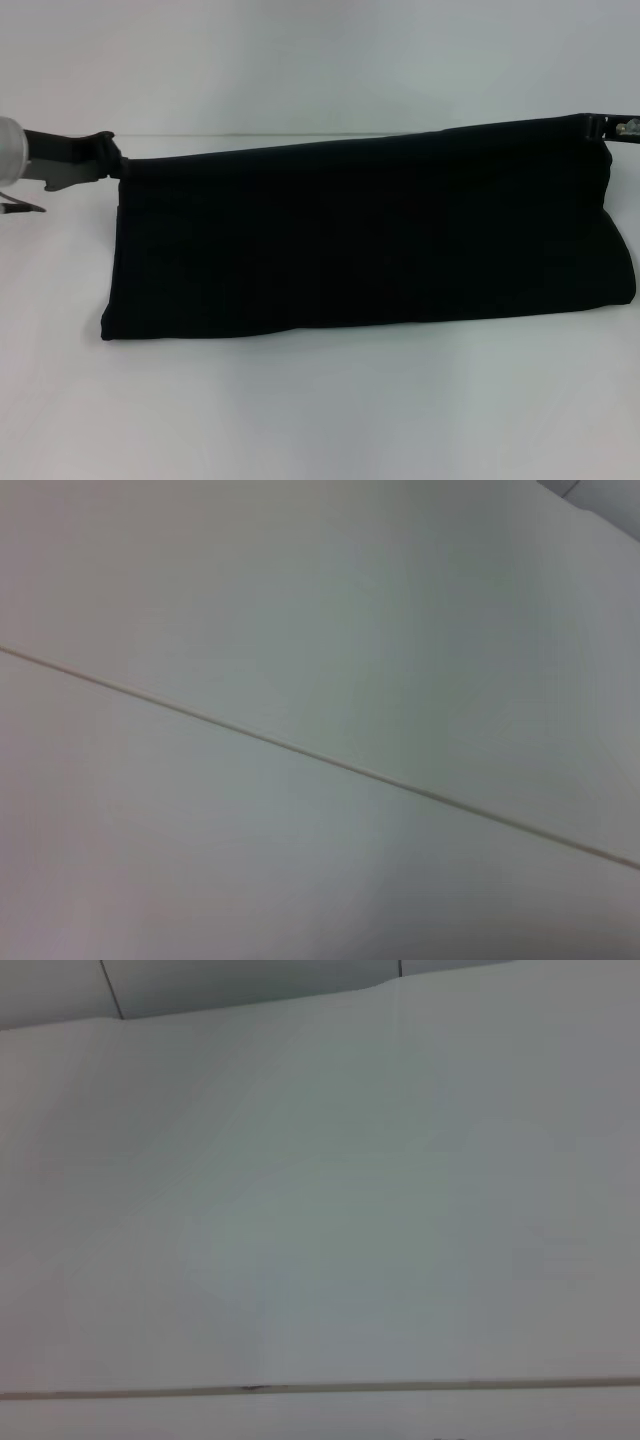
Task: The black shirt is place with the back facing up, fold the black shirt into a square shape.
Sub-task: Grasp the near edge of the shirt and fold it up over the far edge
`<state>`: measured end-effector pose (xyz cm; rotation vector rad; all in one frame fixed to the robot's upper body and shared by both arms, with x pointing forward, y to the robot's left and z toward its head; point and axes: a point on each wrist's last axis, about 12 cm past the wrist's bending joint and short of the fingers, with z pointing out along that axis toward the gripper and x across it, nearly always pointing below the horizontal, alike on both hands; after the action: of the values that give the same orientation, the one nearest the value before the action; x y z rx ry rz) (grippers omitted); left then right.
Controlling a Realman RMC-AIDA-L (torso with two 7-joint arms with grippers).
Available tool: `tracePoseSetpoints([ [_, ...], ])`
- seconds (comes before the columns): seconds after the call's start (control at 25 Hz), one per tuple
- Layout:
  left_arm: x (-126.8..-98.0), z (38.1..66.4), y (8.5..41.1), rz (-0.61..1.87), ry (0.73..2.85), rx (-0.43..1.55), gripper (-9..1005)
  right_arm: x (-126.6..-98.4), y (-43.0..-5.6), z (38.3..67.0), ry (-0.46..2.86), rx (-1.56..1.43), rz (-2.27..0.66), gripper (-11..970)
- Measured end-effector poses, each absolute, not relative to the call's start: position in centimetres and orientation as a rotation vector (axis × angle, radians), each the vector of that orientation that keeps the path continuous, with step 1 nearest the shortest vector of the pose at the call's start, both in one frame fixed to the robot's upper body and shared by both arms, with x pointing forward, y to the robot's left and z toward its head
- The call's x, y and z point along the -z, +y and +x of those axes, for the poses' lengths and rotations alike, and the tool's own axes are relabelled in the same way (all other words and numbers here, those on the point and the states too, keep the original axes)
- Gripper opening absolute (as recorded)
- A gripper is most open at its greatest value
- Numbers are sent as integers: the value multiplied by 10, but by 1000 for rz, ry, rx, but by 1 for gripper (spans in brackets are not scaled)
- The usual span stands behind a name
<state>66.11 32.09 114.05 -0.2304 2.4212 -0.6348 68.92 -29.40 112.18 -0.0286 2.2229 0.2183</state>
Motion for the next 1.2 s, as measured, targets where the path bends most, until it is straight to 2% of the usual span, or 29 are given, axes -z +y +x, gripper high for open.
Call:
tracePoseSetpoints([
  [0.88,-1126,660,306,-245,2418,632,-2,-1106,-273,690,2205,-116,-76,126],
  [1.04,-1127,661,306,-248,2409,646,-2,-1108,-274,690,2205,-132,-64,132],
  [1.2,-1132,663,305,-226,2367,679,44,-1119,-279,693,2191,-166,-65,139],
])
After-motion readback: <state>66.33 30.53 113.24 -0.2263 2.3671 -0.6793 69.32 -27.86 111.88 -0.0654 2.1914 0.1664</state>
